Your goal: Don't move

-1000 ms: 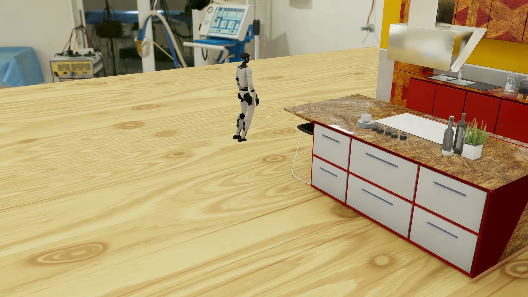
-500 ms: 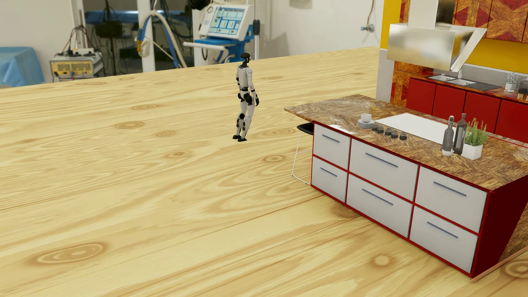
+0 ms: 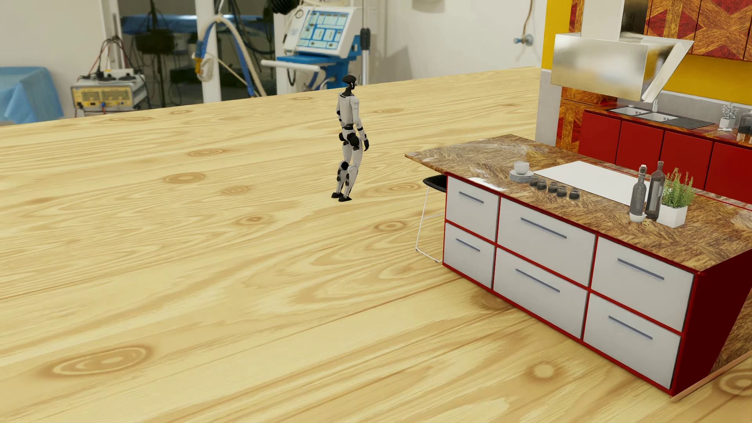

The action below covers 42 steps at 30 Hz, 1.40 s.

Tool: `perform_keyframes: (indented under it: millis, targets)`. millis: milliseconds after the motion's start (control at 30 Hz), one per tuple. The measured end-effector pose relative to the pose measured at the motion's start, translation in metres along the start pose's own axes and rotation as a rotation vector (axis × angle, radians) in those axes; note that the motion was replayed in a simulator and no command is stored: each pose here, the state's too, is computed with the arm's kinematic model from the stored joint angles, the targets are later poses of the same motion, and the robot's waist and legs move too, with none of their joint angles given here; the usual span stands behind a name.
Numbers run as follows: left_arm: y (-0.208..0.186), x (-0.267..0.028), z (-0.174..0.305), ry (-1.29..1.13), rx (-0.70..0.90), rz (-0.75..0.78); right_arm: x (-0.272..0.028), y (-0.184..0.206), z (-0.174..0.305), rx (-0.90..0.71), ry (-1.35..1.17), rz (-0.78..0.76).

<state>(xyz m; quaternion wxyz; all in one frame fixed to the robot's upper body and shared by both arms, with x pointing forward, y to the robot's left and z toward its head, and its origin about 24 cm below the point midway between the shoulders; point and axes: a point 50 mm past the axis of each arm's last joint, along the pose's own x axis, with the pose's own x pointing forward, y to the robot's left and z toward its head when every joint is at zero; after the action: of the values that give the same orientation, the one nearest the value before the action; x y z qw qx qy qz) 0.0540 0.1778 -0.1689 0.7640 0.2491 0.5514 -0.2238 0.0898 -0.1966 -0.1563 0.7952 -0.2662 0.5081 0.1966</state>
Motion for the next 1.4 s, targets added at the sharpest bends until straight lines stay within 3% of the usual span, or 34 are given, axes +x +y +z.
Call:
perform_keyframes:
  millis: [1400]
  targets:
    - [0.0008, 0.0008, 0.0068, -0.023, 0.02, -0.003, 0.0015, -0.0012, 0.007, -0.001, -0.02, -0.003]
